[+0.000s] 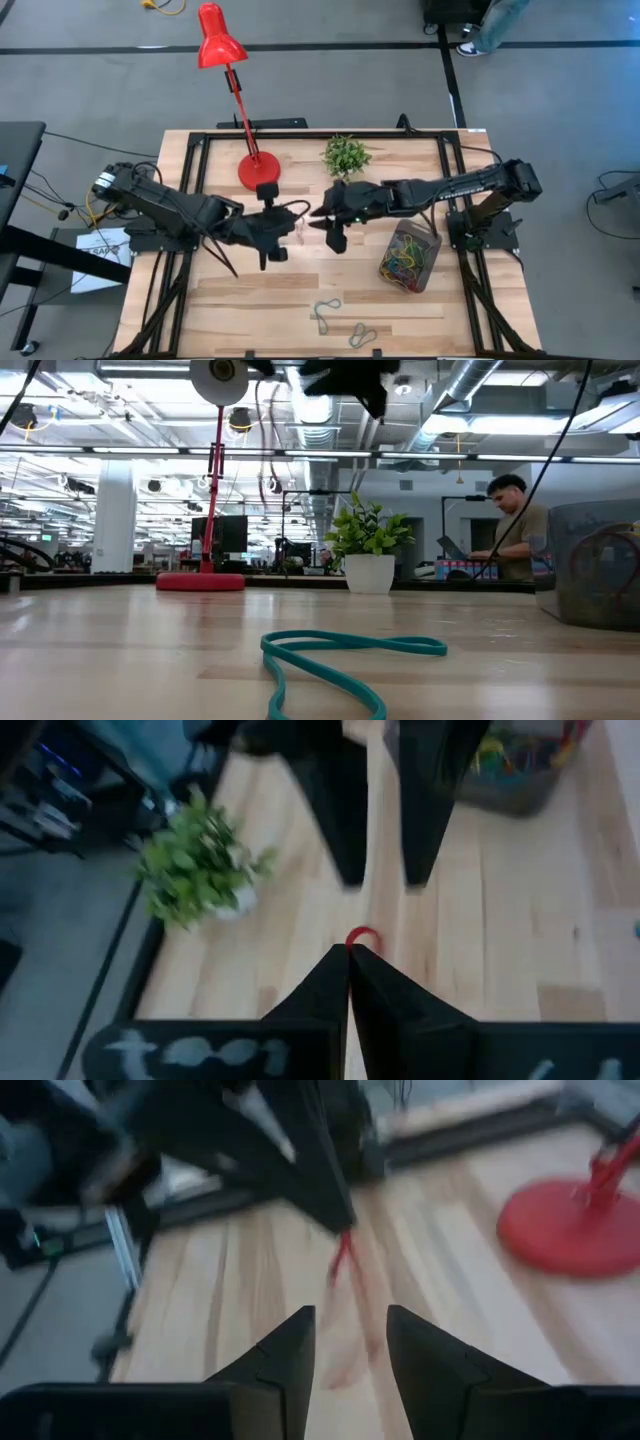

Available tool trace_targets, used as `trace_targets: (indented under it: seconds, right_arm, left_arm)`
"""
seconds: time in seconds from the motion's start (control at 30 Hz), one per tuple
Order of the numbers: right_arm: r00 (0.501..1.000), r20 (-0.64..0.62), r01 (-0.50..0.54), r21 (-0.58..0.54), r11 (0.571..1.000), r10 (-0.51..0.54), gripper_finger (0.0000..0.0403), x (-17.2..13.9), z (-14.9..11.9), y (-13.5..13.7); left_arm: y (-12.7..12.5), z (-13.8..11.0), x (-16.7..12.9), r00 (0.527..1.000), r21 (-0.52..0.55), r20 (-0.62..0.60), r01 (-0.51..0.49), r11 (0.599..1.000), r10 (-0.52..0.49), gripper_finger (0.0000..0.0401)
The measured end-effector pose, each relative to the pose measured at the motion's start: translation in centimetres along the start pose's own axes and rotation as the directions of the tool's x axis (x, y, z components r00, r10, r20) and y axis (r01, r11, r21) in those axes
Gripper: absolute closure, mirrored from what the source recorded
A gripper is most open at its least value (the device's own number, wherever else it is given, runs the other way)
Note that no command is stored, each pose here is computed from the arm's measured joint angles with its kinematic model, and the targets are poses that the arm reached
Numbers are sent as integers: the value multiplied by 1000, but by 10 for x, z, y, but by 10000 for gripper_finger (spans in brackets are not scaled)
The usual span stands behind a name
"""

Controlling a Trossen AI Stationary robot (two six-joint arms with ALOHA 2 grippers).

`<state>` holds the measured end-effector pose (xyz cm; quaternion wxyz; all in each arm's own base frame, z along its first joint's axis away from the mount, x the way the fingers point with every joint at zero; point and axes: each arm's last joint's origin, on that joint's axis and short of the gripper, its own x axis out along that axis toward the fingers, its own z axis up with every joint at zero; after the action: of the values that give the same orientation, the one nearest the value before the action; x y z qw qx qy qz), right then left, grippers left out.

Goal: Pick and place items into bin
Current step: Put the red rubber band into the black bin

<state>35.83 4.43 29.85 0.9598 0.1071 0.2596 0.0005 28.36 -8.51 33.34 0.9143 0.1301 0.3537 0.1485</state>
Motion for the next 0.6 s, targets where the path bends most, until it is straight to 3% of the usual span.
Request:
trace_targets:
  seconds: [0.17, 0.6]
  right_arm:
    - [995, 100, -13, 10, 1000, 11, 284, 0, 11, -3]
    - [990, 134, 30, 24, 999, -33, 284, 0, 15, -10]
  left_arm:
    - [10, 10, -1, 999, 36, 32, -37, 999, 36, 401]
    - [24, 17, 6, 994, 51, 68, -84, 995, 80, 401]
